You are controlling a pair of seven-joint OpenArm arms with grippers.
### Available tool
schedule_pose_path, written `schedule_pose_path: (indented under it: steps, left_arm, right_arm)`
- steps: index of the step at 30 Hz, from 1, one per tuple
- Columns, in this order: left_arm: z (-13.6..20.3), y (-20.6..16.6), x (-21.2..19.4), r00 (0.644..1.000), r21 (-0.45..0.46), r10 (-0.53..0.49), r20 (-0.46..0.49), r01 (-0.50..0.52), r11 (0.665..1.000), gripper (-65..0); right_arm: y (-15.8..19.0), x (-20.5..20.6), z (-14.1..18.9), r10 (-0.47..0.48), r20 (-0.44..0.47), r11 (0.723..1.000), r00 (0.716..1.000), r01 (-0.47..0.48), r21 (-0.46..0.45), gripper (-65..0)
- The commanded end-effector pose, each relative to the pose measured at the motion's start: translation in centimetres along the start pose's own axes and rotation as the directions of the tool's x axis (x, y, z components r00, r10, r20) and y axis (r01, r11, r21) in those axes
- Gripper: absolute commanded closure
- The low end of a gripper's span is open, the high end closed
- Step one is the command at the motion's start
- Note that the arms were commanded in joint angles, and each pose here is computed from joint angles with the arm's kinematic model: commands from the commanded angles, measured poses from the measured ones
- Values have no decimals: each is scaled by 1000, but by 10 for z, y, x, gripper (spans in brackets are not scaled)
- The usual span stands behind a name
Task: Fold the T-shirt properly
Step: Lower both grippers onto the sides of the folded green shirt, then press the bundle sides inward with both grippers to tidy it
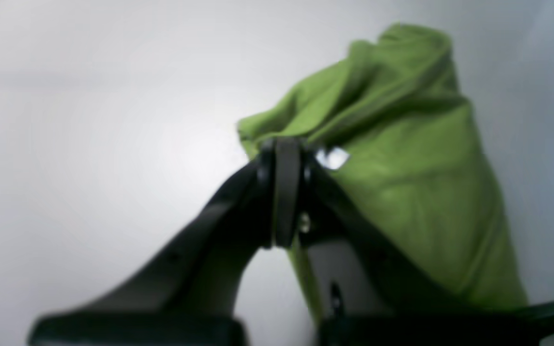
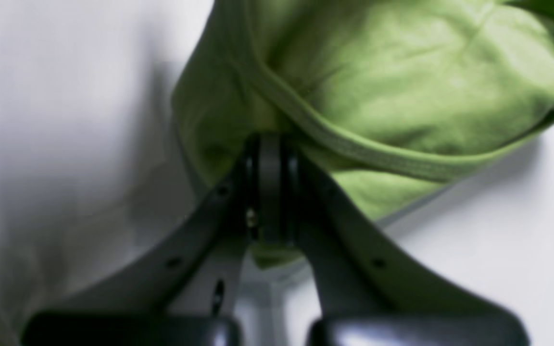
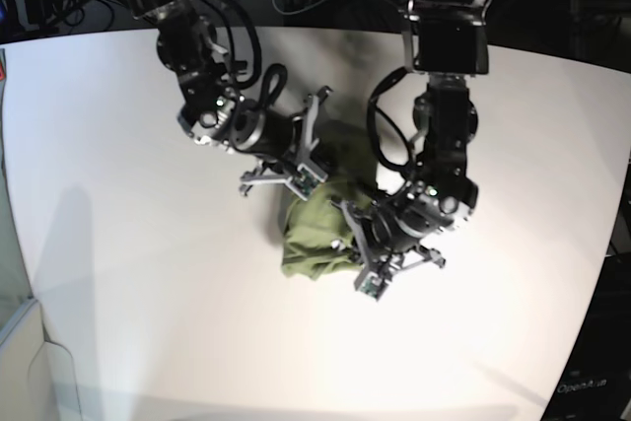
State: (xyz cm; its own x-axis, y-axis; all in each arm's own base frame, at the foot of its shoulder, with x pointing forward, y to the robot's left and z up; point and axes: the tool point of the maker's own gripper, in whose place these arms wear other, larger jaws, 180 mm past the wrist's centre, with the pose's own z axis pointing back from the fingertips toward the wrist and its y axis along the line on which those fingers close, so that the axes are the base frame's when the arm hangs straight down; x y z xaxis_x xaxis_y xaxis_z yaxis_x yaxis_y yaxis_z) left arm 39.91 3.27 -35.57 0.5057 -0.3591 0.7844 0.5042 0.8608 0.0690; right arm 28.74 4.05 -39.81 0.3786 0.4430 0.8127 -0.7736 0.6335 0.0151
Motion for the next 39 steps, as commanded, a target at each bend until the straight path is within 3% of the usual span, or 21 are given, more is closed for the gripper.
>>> schedule_pose_path:
  steps: [1,8,13,28,39]
  left_arm:
    - [6,6,27,997,17,-17,73,16,1000,-5]
    - [19,7,29,995,43,-34,95,30,999,-5]
    - [1,-2,-3,1000,-8,4,18,-3,1000,-5]
    - [-44,-5,1,994,-83,83,72,-77,994,-5]
    - [-72,-5,-7,985,-134,152,83,-140,981,-5]
  right_arm:
    - [-6,18,1,8,49,1000,999,-8,-13,0]
    - [-7,18,1,10,48,1000,999,-10,-15,0]
    - [-6,16,1,8,44,1000,999,-8,-13,0]
    - [-5,12,1,6,33,1000,999,-6,-12,0]
    - [-5,-18,-5,-25,-35,1000,999,25,4,0]
